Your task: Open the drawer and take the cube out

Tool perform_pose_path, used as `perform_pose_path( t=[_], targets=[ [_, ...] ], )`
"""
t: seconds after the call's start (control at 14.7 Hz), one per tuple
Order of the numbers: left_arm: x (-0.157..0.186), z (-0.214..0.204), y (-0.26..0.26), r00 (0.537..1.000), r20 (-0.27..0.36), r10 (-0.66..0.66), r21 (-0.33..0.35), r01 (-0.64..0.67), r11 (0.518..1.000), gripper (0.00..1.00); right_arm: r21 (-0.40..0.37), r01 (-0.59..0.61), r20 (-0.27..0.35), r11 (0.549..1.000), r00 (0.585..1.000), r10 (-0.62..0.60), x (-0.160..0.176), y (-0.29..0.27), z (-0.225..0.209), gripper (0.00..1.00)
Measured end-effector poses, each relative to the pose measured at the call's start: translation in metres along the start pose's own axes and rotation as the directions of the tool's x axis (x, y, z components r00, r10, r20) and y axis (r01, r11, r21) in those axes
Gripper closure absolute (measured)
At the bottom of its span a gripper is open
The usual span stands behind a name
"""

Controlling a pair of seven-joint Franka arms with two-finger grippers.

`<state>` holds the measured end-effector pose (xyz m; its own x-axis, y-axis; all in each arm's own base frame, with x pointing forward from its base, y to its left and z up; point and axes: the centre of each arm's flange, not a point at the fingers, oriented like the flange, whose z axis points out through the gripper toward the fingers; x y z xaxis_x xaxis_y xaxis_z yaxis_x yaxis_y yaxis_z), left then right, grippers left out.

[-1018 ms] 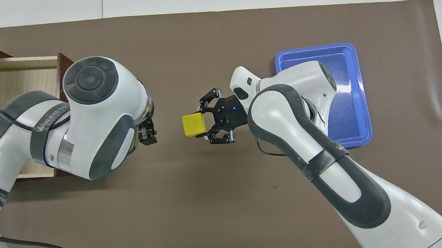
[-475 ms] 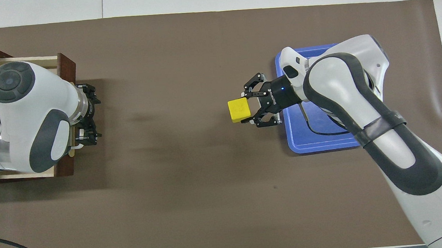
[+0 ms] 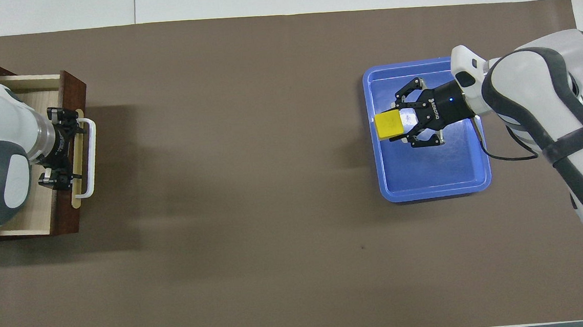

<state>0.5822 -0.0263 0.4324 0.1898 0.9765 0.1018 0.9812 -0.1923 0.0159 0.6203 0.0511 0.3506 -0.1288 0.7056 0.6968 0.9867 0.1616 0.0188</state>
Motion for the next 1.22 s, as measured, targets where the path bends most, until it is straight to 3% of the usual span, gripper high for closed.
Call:
perform_pose_path(
  t=[0.27, 0.41, 0.68, 0.95, 1.09, 1.22],
  targets=[
    [0.091, 0.005, -0.015, 0.998, -0.033, 0.048, -0.031, -0.049, 0.998, 0.00, -0.030, -0.020, 0.013, 0.999, 1.000, 0.021, -0.053, -0.010, -0.020, 0.44],
    [0.105, 0.005, -0.021, 0.999, -0.020, 0.031, -0.037, -0.032, 0.999, 0.00, -0.035, -0.019, 0.015, 0.999, 1.000, 0.020, -0.076, -0.012, -0.017, 0.44],
    [0.094, -0.001, -0.016, 0.995, -0.030, 0.096, -0.030, -0.097, 0.995, 0.00, -0.037, -0.017, 0.028, 0.999, 0.999, 0.018, -0.092, -0.010, -0.002, 0.44],
    [0.045, -0.069, -0.004, 0.971, -0.037, 0.235, -0.017, -0.236, 0.972, 0.00, -0.019, -0.016, 0.017, 1.000, 1.000, 0.017, -0.108, -0.003, 0.015, 0.44],
    [0.014, -0.103, -0.011, 0.915, -0.031, 0.403, 0.009, -0.403, 0.915, 0.00, -0.017, -0.017, 0.016, 1.000, 1.000, 0.018, -0.110, -0.002, 0.017, 0.44],
    [0.004, -0.132, -0.019, 0.827, -0.008, 0.562, 0.020, -0.562, 0.827, 0.00, -0.009, -0.024, 0.010, 1.000, 1.000, 0.024, -0.113, -0.004, 0.019, 0.44]
  ],
)
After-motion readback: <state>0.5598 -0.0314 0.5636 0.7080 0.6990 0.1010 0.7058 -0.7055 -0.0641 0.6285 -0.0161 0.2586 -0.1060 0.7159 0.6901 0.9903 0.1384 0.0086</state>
